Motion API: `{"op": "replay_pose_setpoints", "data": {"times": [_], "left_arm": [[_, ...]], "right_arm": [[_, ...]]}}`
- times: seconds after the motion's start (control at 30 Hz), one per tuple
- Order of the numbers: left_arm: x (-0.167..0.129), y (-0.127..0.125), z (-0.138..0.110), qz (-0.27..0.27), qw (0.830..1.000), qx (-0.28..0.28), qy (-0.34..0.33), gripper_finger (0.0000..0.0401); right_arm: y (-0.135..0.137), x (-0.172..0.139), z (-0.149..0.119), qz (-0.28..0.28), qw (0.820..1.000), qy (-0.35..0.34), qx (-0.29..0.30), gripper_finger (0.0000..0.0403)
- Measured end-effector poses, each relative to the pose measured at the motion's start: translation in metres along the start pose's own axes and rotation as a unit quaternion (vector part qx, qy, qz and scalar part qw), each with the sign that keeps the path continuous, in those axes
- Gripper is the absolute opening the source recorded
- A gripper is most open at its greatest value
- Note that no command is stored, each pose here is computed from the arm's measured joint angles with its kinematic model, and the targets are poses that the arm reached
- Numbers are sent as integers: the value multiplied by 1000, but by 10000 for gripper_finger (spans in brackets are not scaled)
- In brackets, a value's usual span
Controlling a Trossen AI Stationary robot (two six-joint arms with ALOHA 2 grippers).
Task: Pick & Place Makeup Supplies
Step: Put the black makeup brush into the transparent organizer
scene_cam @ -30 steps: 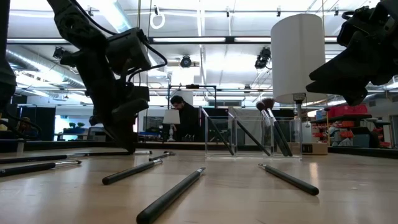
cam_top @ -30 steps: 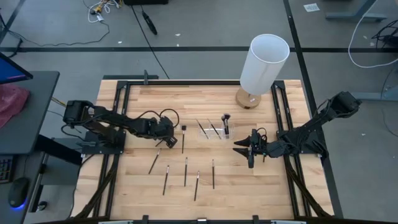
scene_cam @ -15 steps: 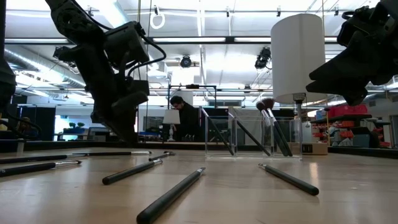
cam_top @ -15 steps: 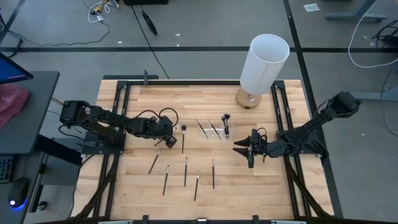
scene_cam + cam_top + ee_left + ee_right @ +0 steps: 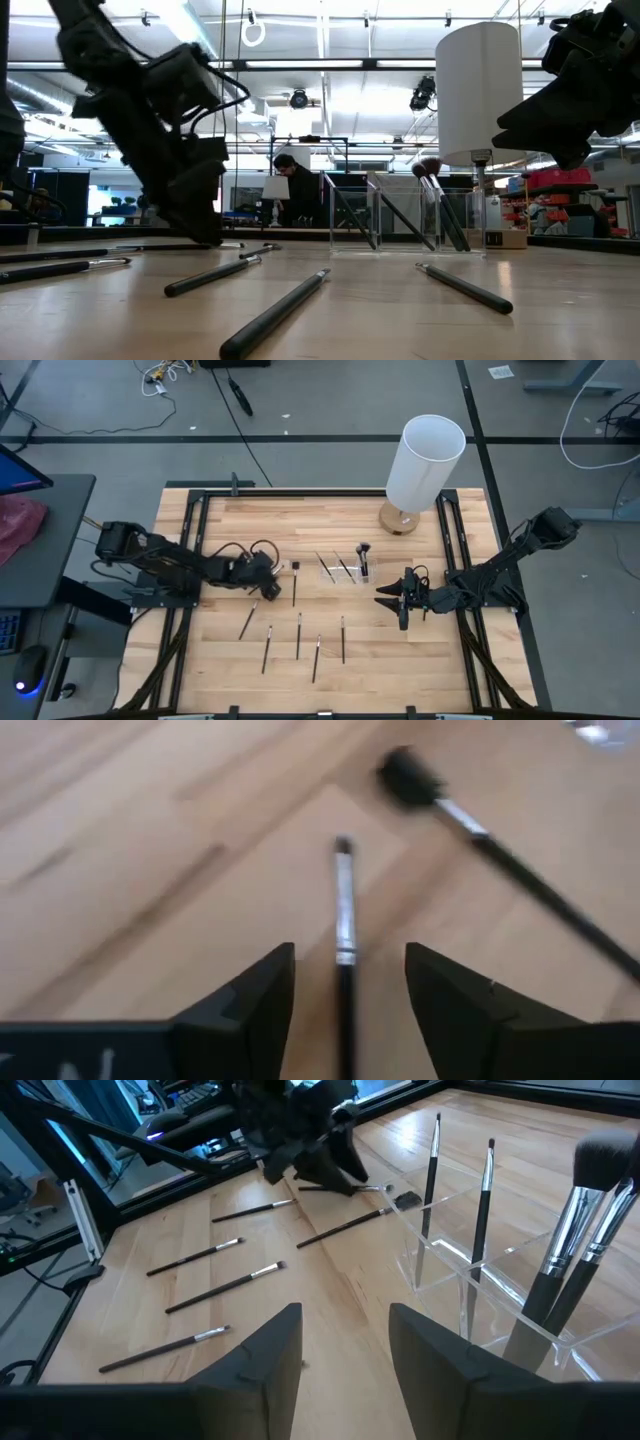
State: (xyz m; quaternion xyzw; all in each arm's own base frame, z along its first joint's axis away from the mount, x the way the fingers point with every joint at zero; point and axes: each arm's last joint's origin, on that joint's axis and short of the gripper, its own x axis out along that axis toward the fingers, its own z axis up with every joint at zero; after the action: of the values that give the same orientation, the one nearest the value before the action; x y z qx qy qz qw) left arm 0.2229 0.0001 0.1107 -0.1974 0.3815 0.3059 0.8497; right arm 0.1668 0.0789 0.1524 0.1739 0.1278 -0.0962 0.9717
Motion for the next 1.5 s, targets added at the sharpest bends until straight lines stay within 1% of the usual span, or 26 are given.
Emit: {"op": "replay_pose_setpoints", "data": {"times": [0.07, 0.2, 0.27, 0.33, 0.43, 0.63, 0.73, 0.83, 0.97, 1.1, 1.23, 1.37, 1.5], "left_arm": [[0, 1, -9, -1, 1000, 1, -21, 195], [-3, 5, -25, 29, 997, 16, -76, 189], [-5, 6, -32, 32, 994, 20, -105, 189], [-6, 8, -38, 25, 992, 33, -121, 192], [-6, 10, -42, 0, 989, 29, -144, 200], [-1, 15, -46, 2, 987, 21, -158, 227], [3, 12, -45, 2, 986, 35, -163, 237], [9, 6, -43, 9, 985, 53, -162, 236], [17, 2, -45, 18, 985, 64, -158, 227], [23, 5, -47, 21, 987, 55, -146, 216], [26, 7, -46, 22, 988, 62, -139, 198], [27, 10, -44, 15, 990, 63, -129, 168], [27, 15, -47, 9, 991, 56, -123, 121]], "right_arm": [[0, 0, 0, 0, 1000, 0, 0, 155], [0, 0, 0, 0, 1000, 0, 0, 155], [0, 0, 0, 0, 1000, 0, 0, 155], [0, 0, 0, 0, 1000, 0, 0, 155], [0, 0, 0, -1, 1000, -1, 0, 155], [0, 0, 0, -1, 1000, -2, 1, 155], [0, 0, 0, -1, 1000, -3, 1, 155], [0, 0, 0, -1, 1000, -3, 1, 155], [0, 0, 0, -1, 1000, -3, 1, 155], [0, 0, 0, -1, 1000, -3, 1, 155], [0, 0, 0, -1, 1000, -3, 0, 155], [0, 0, 0, -1, 1000, -3, 0, 155], [0, 0, 0, -1, 1000, -3, 0, 155]]}}
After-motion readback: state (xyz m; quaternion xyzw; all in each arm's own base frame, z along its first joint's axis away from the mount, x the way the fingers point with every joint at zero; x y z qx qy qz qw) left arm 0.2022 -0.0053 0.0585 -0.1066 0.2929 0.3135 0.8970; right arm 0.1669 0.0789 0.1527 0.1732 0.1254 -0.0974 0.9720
